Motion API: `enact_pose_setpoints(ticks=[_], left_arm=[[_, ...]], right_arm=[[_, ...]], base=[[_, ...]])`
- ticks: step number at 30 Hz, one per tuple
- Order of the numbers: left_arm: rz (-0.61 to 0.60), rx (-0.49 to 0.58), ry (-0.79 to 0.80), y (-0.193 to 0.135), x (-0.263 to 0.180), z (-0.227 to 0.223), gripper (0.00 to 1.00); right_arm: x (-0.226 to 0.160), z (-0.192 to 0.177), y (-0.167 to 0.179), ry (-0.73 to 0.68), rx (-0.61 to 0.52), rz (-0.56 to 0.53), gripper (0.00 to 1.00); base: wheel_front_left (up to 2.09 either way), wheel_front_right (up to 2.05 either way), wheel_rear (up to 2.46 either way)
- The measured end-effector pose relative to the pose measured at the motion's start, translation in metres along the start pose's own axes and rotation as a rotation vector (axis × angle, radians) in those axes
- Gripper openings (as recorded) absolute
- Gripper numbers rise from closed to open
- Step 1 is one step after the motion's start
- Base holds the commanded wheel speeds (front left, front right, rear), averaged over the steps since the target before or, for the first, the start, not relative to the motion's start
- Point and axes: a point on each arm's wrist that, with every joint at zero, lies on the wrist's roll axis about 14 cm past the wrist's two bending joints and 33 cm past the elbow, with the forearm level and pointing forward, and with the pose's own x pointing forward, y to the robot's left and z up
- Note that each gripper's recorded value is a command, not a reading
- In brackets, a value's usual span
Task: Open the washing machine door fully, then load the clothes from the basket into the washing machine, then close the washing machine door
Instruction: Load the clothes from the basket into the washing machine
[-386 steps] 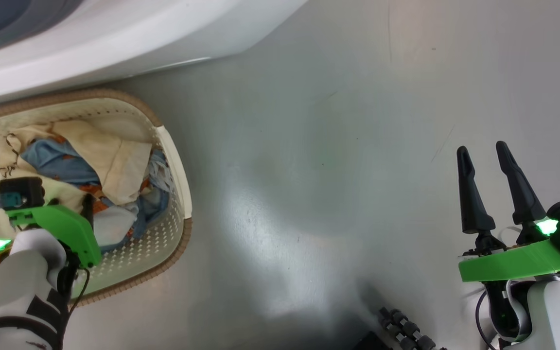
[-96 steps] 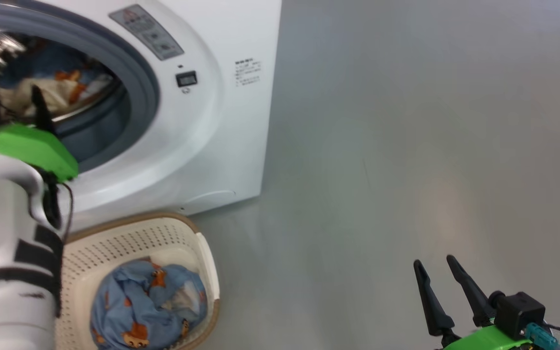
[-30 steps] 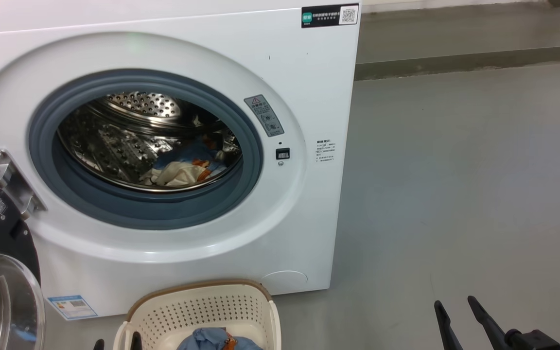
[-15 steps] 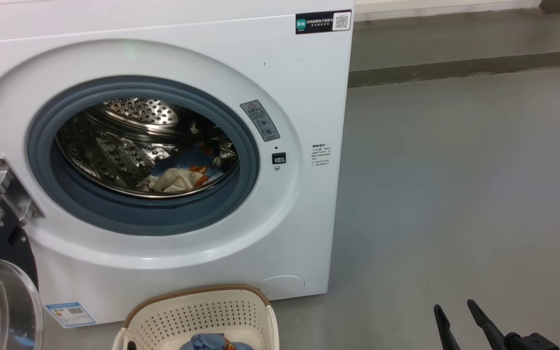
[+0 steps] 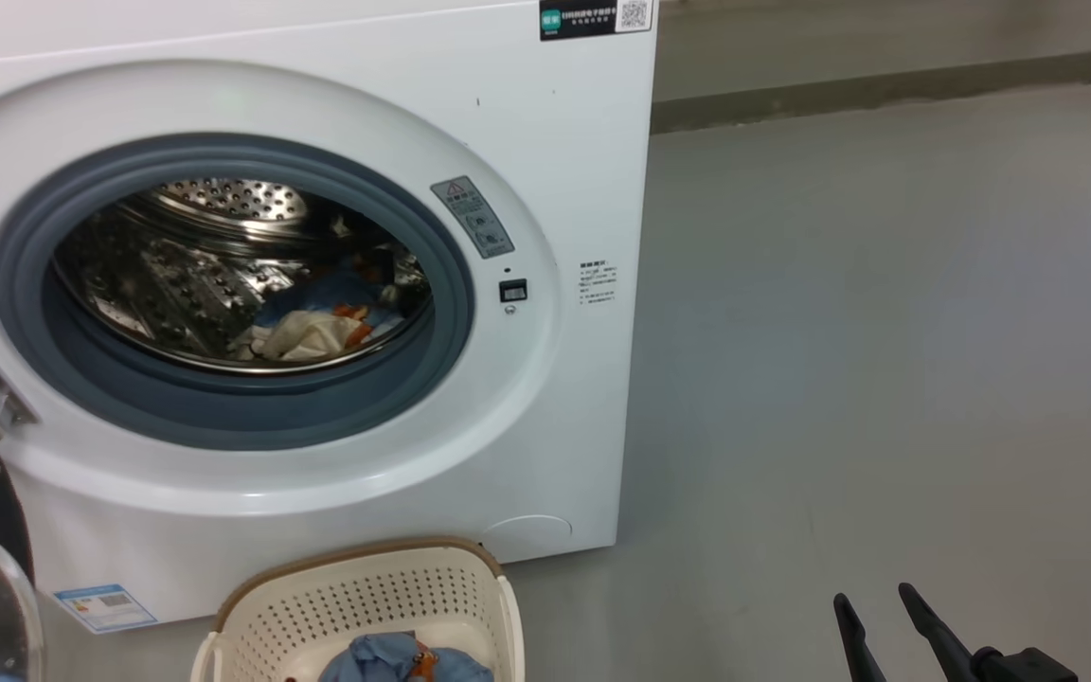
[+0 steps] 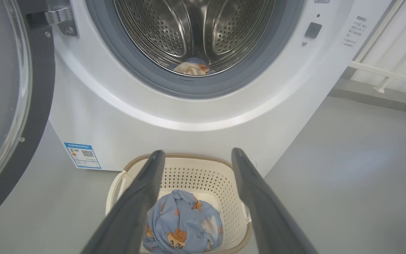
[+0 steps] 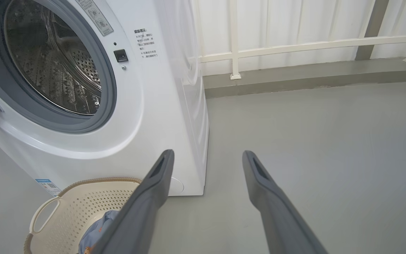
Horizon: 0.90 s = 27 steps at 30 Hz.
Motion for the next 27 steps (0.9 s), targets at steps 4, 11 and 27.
enact_pose_setpoints(ticks=[4,11,27], left_arm=[[-0.019,0.008,0.053,-0.007,0.012,-0.015,1.0],[-0.04,0.011,0.185,-0.013,0.051,-0.05,1.0],[0.088,-0.012,0.616,0.026,0.135,-0.166,1.0]], right_arm=[[0.001,-0.006,0.001,0.022,0.004,-0.002,1.0],[0.026,-0.004,0.001,0.021,0.01,-0.008,1.0],[0.084,-0.041,-0.016,0.118,0.004,-0.056,1.0]], base=[[0.0,0.0,0.0],[0.0,0.0,0.0],[0.0,0.0,0.0]])
